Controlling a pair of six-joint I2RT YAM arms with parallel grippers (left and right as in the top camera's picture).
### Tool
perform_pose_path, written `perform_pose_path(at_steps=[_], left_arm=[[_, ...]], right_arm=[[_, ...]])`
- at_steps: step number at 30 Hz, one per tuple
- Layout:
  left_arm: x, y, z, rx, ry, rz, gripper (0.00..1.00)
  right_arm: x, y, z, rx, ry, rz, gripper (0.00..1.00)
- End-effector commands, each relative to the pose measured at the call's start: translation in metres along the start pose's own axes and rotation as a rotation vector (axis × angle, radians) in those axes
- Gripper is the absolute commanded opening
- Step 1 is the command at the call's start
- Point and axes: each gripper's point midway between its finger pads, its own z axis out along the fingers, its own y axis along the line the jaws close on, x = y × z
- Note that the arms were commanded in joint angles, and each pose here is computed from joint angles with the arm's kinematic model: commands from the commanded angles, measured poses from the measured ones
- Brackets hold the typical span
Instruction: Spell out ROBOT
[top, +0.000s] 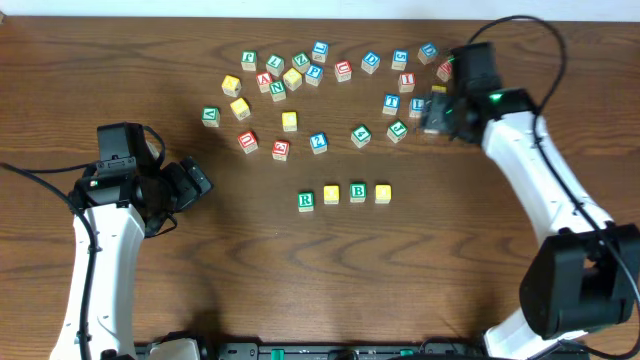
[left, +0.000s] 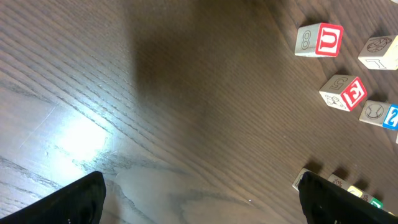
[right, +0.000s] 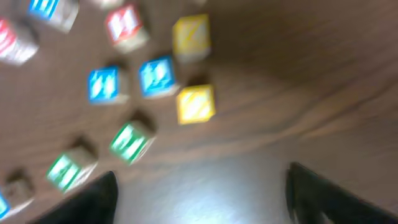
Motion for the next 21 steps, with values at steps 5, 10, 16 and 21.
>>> perform_pose_path(at_steps=[5,10,16,21], left_arm=[[-0.003,0.002,-0.002,-0.009,-0.014,-0.007,0.98],[-0.003,0.002,-0.002,-0.009,-0.014,-0.006,0.97],[0.001,0.0,-0.002,0.005,0.003,-0.007,0.98],[0.004,-0.007,-0.002,0.045,0.023,-0.003,0.98]], right_arm=[[-0.029,-0.059,-0.006,0.041,-0.043,0.123,0.99],[-0.024,-0.056,-0.005,0.015,-0.017,0.127,0.99],[-0.022,-0.042,-0.005,-0.023,-0.009,0.108,0.99],[-0.018,-0.027,-0.006,-0.052,-0.004,0.082,0.99]])
